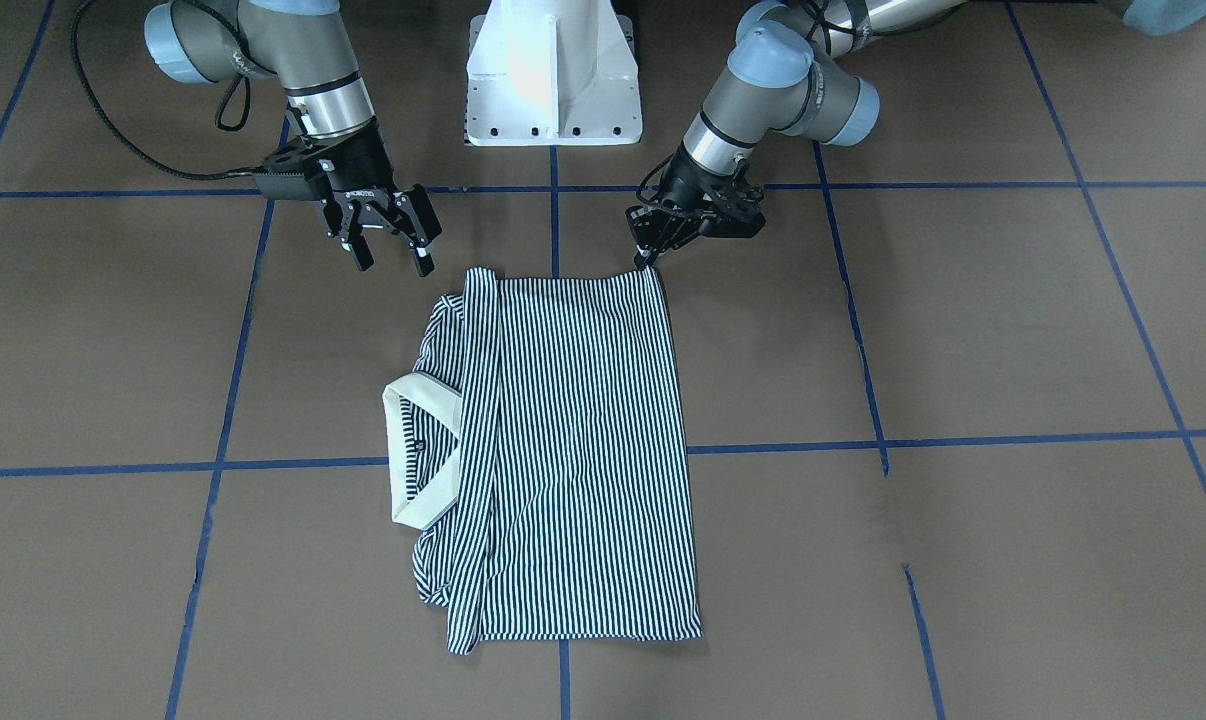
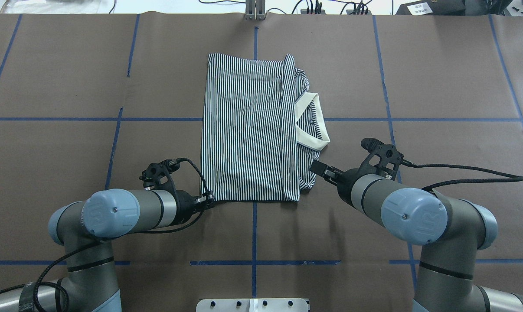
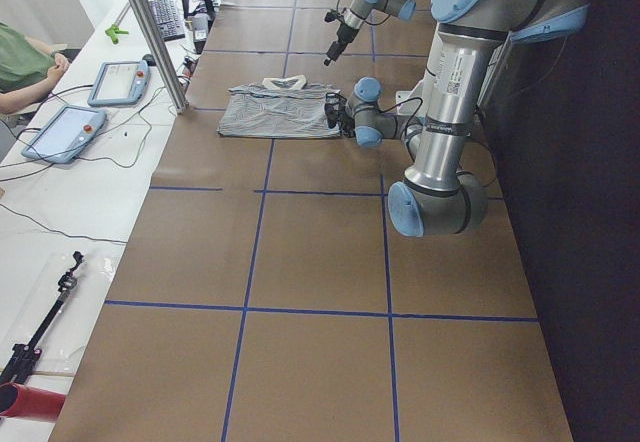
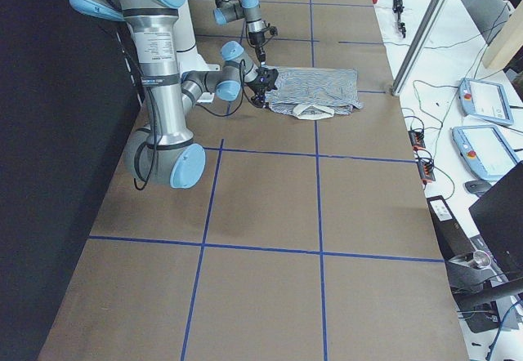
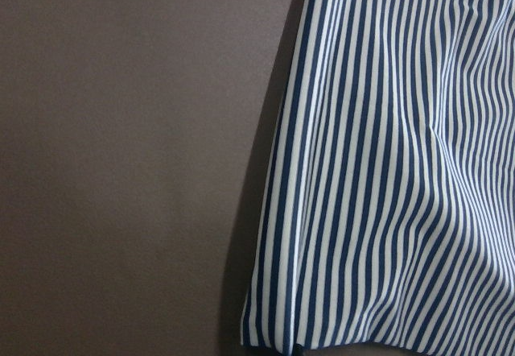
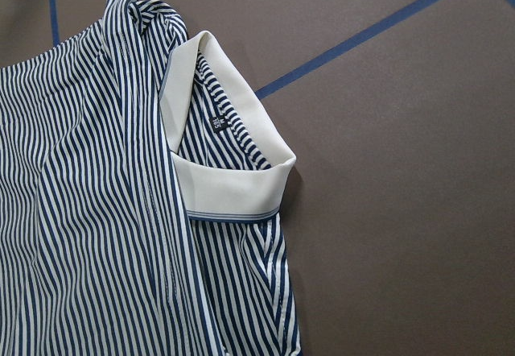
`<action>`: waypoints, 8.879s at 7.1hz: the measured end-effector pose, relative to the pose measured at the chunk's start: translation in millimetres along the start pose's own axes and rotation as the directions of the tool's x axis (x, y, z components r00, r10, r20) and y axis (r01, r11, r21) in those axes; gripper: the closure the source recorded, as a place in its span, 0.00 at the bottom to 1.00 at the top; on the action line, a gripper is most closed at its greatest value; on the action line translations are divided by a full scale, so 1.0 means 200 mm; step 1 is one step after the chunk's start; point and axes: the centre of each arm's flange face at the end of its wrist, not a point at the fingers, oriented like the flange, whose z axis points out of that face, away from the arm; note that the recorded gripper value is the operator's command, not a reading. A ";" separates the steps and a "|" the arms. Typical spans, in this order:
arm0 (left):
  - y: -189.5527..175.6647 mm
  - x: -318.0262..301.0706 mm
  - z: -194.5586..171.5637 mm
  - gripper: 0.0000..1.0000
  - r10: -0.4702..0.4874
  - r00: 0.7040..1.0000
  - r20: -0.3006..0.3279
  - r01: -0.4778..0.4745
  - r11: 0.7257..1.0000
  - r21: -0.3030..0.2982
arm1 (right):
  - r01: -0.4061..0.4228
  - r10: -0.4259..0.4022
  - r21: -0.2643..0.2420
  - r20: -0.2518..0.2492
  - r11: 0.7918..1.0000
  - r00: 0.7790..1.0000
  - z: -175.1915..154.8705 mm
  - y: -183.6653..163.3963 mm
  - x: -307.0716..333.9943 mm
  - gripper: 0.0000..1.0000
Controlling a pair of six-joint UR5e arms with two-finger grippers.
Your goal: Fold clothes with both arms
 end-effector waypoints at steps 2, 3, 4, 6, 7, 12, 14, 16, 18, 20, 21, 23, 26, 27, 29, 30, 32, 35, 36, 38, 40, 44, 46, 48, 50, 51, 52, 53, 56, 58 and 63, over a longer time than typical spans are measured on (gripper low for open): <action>-0.01 -0.01 0.00 0.40 0.019 1.000 0.005 -0.019 1.000 0.004 | 0.000 0.000 -0.001 0.001 1.000 1.000 0.00 0.00 0.00 0.00; -0.03 -0.01 0.00 0.40 0.020 1.000 0.017 -0.021 1.000 0.010 | 0.000 0.000 0.000 0.001 1.000 1.000 0.00 0.00 0.00 0.00; -0.04 -0.01 0.01 0.41 0.019 0.999 0.030 -0.020 1.000 0.016 | 0.000 0.000 0.001 0.001 1.000 1.000 0.00 0.00 0.00 0.00; -0.05 -0.01 0.01 0.62 0.017 0.999 0.039 -0.018 1.000 0.021 | 0.001 -0.001 0.001 -0.001 1.000 1.000 0.00 0.00 0.00 0.00; -0.05 -0.01 0.01 0.70 0.016 0.999 0.039 -0.016 1.000 0.022 | 0.001 -0.001 0.002 -0.002 1.000 1.000 0.00 0.00 0.01 0.00; -0.05 0.00 0.01 1.00 0.009 0.999 0.036 -0.010 0.999 0.032 | 0.002 -0.002 0.010 -0.002 1.000 1.000 0.01 0.00 0.01 0.00; -0.05 0.00 0.01 1.00 0.009 0.999 0.034 -0.010 0.999 0.033 | -0.009 0.009 0.007 -0.001 1.000 1.000 0.01 0.02 0.00 0.18; -0.05 0.01 0.01 1.00 0.010 0.999 0.032 -0.011 0.999 0.033 | -0.063 0.063 -0.009 -0.002 0.998 0.998 0.02 0.10 -0.06 0.21; -0.05 0.01 0.00 1.00 0.010 1.000 0.029 -0.011 0.999 0.032 | -0.085 0.084 -0.009 -0.066 0.996 0.994 0.05 0.23 -0.21 0.13; -0.04 0.02 -0.01 1.00 0.011 1.000 0.025 -0.011 0.999 0.031 | -0.059 0.058 0.002 -0.133 0.998 0.989 0.15 0.31 -0.28 0.11; -0.04 0.02 -0.01 1.00 0.011 1.000 0.023 -0.011 0.999 0.031 | -0.030 0.030 0.005 -0.160 1.000 0.987 0.20 0.33 -0.28 0.11; -0.04 0.02 -0.01 1.00 0.010 1.000 0.022 -0.010 0.999 0.032 | 0.004 -0.002 0.013 -0.205 1.000 0.979 0.24 0.35 -0.31 0.16; -0.04 0.02 -0.01 1.00 0.010 1.000 0.022 -0.011 0.999 0.031 | 0.031 -0.025 0.023 -0.226 0.999 0.974 0.29 0.35 -0.38 0.27; -0.04 0.02 -0.01 1.00 0.010 1.000 0.022 -0.011 0.999 0.031 | 0.092 -0.086 0.014 -0.240 0.996 0.967 0.29 0.35 -0.39 0.30; -0.04 0.02 -0.01 1.00 0.010 1.000 0.023 -0.011 0.999 0.030 | 0.304 -0.303 -0.036 -0.253 0.952 0.919 0.29 0.37 -0.39 0.35; -0.04 0.02 -0.01 1.00 0.010 1.000 0.023 -0.011 0.999 0.030 | 0.426 -0.427 -0.057 -0.244 0.903 0.871 0.29 0.40 -0.39 0.37; -0.04 0.02 -0.01 1.00 0.010 1.000 0.023 -0.011 0.999 0.030 | 0.593 -0.596 -0.083 -0.210 0.801 0.775 0.26 0.44 -0.47 0.39; -0.04 0.02 -0.01 1.00 0.010 1.000 0.023 -0.011 0.999 0.030 | 0.701 -0.704 -0.097 -0.200 0.707 0.682 0.26 0.45 -0.49 0.54; -0.04 0.02 -0.01 1.00 0.010 1.000 0.022 -0.011 0.999 0.030 | 0.713 -0.716 -0.100 -0.207 0.694 0.667 0.28 0.45 -0.48 0.55; -0.04 0.02 -0.01 1.00 0.010 1.000 0.021 -0.011 0.999 0.030 | 0.722 -0.725 -0.103 -0.213 0.684 0.655 0.29 0.46 -0.47 0.55; -0.04 0.03 -0.01 1.00 0.010 1.000 0.020 -0.011 0.999 0.030 | 0.725 -0.728 -0.106 -0.211 0.680 0.652 0.29 0.48 -0.47 0.56; -0.03 0.03 -0.02 1.00 0.010 1.000 0.018 -0.011 0.999 0.030 | 0.730 -0.734 -0.111 -0.208 0.675 0.647 0.29 0.51 -0.46 0.67; -0.03 0.03 -0.02 1.00 0.011 1.000 0.017 -0.011 1.000 0.030 | 0.738 -0.741 -0.111 -0.219 0.666 0.635 0.31 0.50 -0.44 1.00; -0.03 0.03 -0.02 1.00 0.011 1.000 0.015 -0.011 1.000 0.029 | 0.755 -0.755 -0.107 -0.223 0.648 0.617 0.30 0.48 -0.44 1.00; -0.03 0.03 -0.02 1.00 0.011 1.000 0.017 -0.011 1.000 0.030 | 0.753 -0.750 -0.091 -0.223 0.652 0.623 0.27 0.41 -0.44 1.00; -0.03 0.03 -0.02 1.00 0.011 1.000 0.017 -0.011 1.000 0.030 | 0.751 -0.748 -0.092 -0.231 0.653 0.622 0.25 0.37 -0.37 1.00; -0.03 0.03 -0.02 1.00 0.011 1.000 0.017 -0.011 1.000 0.029 | 0.749 -0.745 -0.099 -0.248 0.655 0.619 0.25 0.34 -0.27 1.00; -0.03 0.03 -0.02 1.00 0.011 1.000 0.017 -0.011 1.000 0.029 | 0.743 -0.739 -0.107 -0.265 0.661 0.619 0.26 0.32 -0.18 1.00; -0.03 0.03 -0.02 1.00 0.011 1.000 0.017 -0.012 1.000 0.027 | 0.686 -0.682 -0.103 -0.288 0.720 0.673 0.28 0.34 -0.09 0.00; -0.03 0.03 -0.02 1.00 0.013 1.000 0.017 -0.013 1.000 0.027 | 0.602 -0.597 -0.078 -0.279 0.795 0.752 0.24 0.38 -0.10 0.00; -0.02 0.03 -0.02 1.00 0.014 1.000 0.018 -0.015 1.000 0.024 | 0.250 -0.256 -0.055 -0.195 0.967 0.947 0.12 0.16 -0.43 0.13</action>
